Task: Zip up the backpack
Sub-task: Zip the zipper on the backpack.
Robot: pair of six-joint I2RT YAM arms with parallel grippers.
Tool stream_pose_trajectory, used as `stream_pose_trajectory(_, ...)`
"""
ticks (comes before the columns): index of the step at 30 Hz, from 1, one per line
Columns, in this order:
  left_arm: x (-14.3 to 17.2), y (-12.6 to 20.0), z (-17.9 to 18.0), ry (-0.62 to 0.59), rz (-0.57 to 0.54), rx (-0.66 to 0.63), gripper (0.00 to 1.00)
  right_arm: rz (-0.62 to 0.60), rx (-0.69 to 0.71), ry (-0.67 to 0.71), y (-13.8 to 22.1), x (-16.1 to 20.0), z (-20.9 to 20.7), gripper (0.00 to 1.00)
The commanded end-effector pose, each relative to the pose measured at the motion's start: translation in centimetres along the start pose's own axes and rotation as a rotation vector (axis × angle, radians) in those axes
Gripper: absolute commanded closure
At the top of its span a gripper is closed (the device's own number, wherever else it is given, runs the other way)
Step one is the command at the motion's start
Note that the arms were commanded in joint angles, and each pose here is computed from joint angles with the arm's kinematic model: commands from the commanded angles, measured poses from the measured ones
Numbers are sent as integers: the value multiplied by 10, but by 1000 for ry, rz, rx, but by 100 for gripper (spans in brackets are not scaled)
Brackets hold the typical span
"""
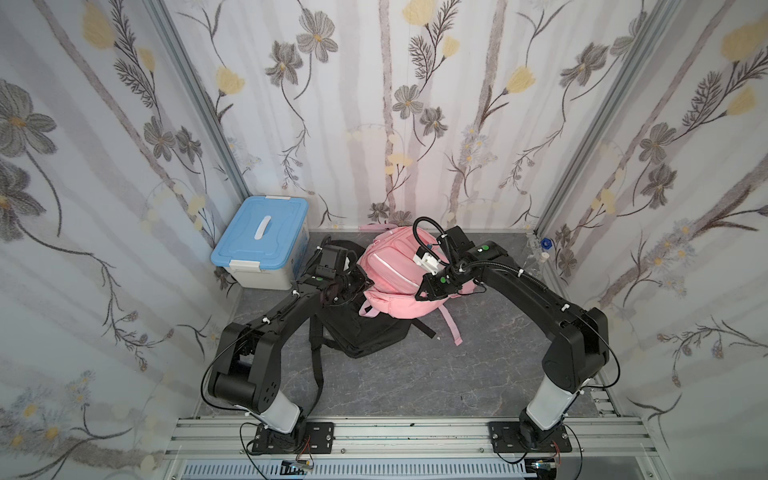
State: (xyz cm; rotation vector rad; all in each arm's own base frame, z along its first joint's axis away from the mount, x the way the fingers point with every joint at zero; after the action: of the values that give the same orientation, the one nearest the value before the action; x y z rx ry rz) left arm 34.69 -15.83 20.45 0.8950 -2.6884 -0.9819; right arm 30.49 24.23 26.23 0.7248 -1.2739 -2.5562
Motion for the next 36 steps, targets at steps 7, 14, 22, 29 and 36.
stream_pose_trajectory(7,4,0,-10,-47,-3,63,100,17,-87,65,-24,-22,31,100)
stream_pose_trajectory(14,9,-2,-5,-49,8,55,100,4,-118,90,-36,-43,46,100)
stream_pose_trajectory(22,10,-2,-2,-48,5,44,100,3,-174,110,-37,-55,69,100)
stream_pose_trajectory(29,10,2,-4,-50,-11,50,100,16,-156,96,-17,-48,77,100)
stream_pose_trajectory(36,11,6,-7,-41,-44,133,100,63,-116,74,-24,-47,82,100)
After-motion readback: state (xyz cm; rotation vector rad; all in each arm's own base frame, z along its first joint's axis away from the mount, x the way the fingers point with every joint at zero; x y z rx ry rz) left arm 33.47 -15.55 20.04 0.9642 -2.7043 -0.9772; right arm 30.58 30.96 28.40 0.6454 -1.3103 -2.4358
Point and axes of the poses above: each gripper's point midway between its finger pads, its own y axis back along the fingers, its own z axis along the line the jaws close on, x = y × z, the point moved 8 cm from there along y, back along the fingers, and after that the axes turned 3 degrees about y, right-handed, at the moved point
